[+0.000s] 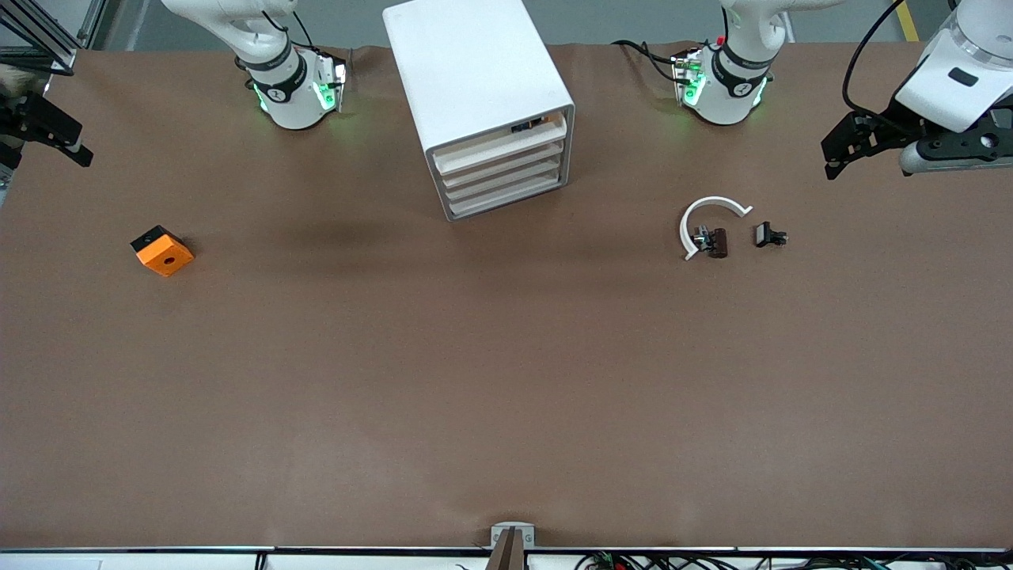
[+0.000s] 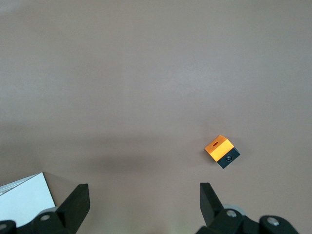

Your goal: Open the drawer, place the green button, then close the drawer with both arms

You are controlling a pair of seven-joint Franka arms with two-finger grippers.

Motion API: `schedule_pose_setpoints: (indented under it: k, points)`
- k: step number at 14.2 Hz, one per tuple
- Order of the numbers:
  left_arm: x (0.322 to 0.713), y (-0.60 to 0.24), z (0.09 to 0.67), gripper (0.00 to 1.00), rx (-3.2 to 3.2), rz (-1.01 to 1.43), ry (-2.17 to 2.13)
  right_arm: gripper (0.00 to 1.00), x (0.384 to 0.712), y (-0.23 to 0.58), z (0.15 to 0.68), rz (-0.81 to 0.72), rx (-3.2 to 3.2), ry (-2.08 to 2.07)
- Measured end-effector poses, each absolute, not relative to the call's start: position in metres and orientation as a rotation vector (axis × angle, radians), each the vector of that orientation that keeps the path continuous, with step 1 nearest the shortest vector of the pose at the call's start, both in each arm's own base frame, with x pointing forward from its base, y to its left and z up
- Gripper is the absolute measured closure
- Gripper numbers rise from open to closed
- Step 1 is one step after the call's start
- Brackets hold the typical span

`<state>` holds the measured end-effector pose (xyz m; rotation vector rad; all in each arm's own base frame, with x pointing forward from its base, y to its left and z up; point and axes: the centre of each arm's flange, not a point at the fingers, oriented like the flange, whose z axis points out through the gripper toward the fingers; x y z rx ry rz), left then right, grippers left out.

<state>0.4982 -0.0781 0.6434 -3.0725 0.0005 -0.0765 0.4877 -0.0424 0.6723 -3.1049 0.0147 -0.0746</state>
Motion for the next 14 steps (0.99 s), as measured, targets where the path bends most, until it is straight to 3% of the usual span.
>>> schedule_pose_setpoints:
  k: [6, 14]
  points:
    - [0.521, -0.069, 0.641, 0.0, -3.085, -0.075, -0.024, 0.0, 0.488, -0.042, 0.672, -0.075, -3.105, 0.015]
    - [0.522, -0.054, 0.645, 0.0, -3.085, -0.048, -0.069, 0.0, 0.488, -0.042, 0.672, -0.075, -3.105, 0.014]
